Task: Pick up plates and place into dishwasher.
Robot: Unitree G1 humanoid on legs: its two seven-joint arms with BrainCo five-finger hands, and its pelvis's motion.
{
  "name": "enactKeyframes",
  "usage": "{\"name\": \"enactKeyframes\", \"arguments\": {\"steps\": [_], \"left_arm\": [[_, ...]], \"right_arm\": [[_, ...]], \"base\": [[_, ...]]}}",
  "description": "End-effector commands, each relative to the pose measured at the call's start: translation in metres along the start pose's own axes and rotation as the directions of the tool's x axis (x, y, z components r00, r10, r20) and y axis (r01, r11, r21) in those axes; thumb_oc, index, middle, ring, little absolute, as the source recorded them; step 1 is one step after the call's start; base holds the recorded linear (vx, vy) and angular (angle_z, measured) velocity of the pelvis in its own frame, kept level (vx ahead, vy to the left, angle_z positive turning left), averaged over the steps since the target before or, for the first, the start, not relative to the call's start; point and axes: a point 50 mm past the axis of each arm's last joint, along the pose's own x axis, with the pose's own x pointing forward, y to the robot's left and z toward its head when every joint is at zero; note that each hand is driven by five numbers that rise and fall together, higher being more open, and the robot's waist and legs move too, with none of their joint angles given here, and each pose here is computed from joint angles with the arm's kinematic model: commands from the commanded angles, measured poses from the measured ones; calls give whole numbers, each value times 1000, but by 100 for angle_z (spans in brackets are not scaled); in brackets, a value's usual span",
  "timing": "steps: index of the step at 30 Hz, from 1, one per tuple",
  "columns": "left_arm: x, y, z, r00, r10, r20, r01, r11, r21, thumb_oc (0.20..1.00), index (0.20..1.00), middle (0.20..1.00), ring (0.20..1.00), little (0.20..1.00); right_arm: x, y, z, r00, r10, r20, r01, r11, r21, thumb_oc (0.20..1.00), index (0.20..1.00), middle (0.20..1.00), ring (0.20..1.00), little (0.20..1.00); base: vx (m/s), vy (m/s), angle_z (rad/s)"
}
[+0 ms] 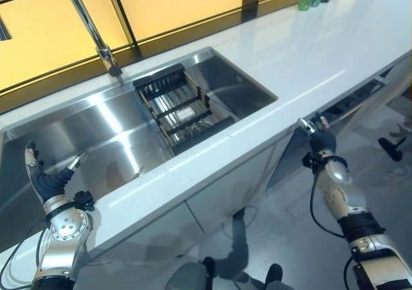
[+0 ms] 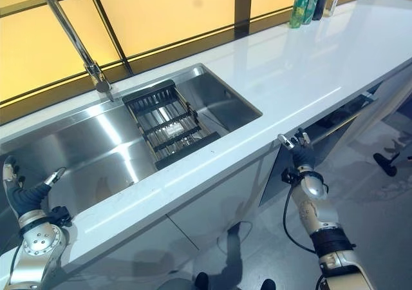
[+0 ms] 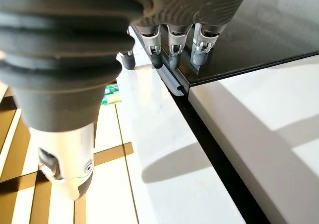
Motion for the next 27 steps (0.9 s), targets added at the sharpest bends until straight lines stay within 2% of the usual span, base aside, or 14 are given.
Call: {"name": "enactKeyframes", "arguments": {"steps": [1,5,8,11,13,19,25,27], "left_arm": [[-5,2,8,995,-64,82,62,998,27,1000,1000,1000,1000,1000],[-7,-9,12,989,-122,84,125,991,-39,1000,1000,1000,1000,1000],[-11,-22,18,976,-193,100,200,978,-64,1000,1000,1000,1000,1000],[-13,-28,21,964,-243,109,252,965,-78,1000,1000,1000,1000,1000],[-13,-28,24,966,-236,107,247,963,-104,1000,1000,1000,1000,1000],[-7,-33,36,967,-218,134,235,964,-125,1000,1000,1000,1000,1000],[0,-51,54,959,-232,161,263,940,-216,1000,1000,1000,1000,1000],[-4,-67,66,940,-277,201,325,905,-275,1000,1000,1000,1000,1000]], "right_arm": [[-14,60,89,858,280,432,-279,958,-67,1000,1000,1000,1000,1000],[-25,72,93,814,351,462,-330,935,-129,1000,1000,1000,1000,1000],[-31,76,105,798,327,506,-287,945,-157,1000,1000,1000,1000,1000],[-31,64,108,844,206,495,-127,974,-189,1000,1000,1000,1000,1000],[-30,50,102,889,85,450,-23,990,-141,1000,1000,1000,1000,1000],[-36,37,72,956,47,290,-1,988,-157,1000,1000,1000,1000,1000],[-47,67,96,856,278,436,-184,952,-245,1000,1000,1000,1000,1000],[-53,81,99,821,349,452,-249,931,-267,1000,1000,1000,1000,1000]], "base": [[-95,103,-6],[-83,105,-7],[-72,92,-4],[-53,93,4],[-76,86,5],[-84,55,3],[-63,33,3],[-9,12,4]]}}
